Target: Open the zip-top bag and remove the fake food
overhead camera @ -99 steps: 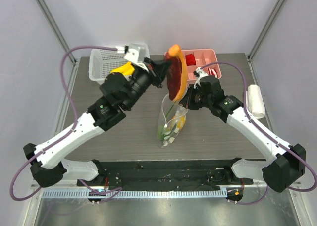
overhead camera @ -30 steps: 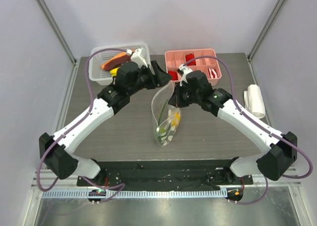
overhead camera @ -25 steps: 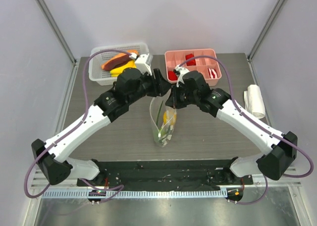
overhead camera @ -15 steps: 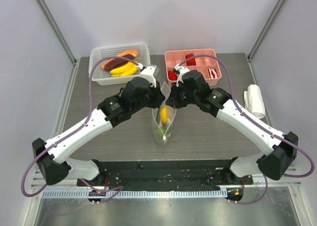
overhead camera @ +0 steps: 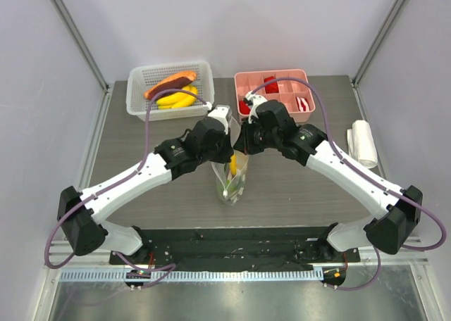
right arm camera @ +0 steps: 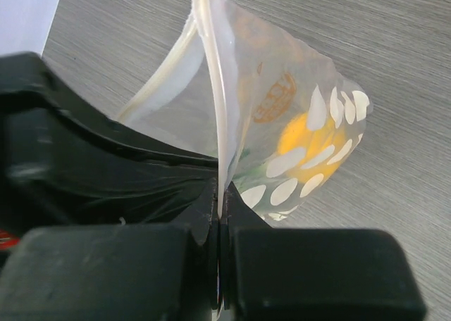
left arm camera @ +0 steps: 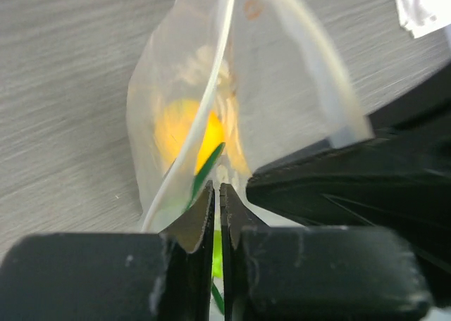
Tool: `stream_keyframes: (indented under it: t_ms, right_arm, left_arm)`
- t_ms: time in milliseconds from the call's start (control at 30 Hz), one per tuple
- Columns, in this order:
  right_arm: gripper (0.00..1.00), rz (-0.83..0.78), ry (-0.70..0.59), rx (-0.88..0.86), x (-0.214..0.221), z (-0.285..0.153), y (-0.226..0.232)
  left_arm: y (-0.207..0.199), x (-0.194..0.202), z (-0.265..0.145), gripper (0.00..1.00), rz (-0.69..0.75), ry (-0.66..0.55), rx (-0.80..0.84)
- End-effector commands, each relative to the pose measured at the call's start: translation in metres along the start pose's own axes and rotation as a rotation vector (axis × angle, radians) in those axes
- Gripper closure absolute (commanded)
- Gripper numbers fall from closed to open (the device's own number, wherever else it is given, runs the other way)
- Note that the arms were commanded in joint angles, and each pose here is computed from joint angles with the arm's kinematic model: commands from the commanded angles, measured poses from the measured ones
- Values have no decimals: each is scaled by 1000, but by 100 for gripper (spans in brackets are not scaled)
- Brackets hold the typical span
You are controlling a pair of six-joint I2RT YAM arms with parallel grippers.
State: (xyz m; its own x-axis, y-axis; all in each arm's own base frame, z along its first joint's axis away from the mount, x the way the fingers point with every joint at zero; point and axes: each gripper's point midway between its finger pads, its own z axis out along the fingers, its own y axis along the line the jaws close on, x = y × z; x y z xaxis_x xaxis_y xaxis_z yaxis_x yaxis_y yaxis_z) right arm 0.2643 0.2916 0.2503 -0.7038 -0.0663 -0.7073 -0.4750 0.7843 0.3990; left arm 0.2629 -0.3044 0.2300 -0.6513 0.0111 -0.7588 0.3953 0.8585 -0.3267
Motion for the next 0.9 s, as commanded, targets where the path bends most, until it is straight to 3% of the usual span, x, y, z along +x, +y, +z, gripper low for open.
stream_keyframes:
  t_ms: [0, 100, 167, 367, 400, 500, 733, 867]
  right_arm:
    - [99, -10, -60, -20, -21, -1, 11]
    - [99, -8, -51, -18, -19, 3, 9]
    - [99, -10, -43, -10, -15, 6, 7]
    - [99, -1, -28, -42, -11, 13, 13]
    - [99, -2, -27, -51, -11, 13, 16]
    - [99, -6, -27, -79, -15, 16, 29]
    - [99, -7, -12, -123, -21, 25, 53]
    - [99, -3, -1, -142, -18, 34, 63]
  left_arm:
    - [-3, 10, 9, 96, -36, 27, 8]
    - [-1, 19, 20, 89, -73, 27, 0]
    - [3, 23, 22, 91, -89, 33, -19]
    - [39, 7, -3, 84, -20, -41, -222]
    - [34, 8, -5, 78, -11, -25, -192]
    - [9, 9, -14, 73, -18, -1, -46]
    - [5, -6, -32, 76, -82, -60, 25]
    - [13, 4, -31, 73, -103, -10, 23]
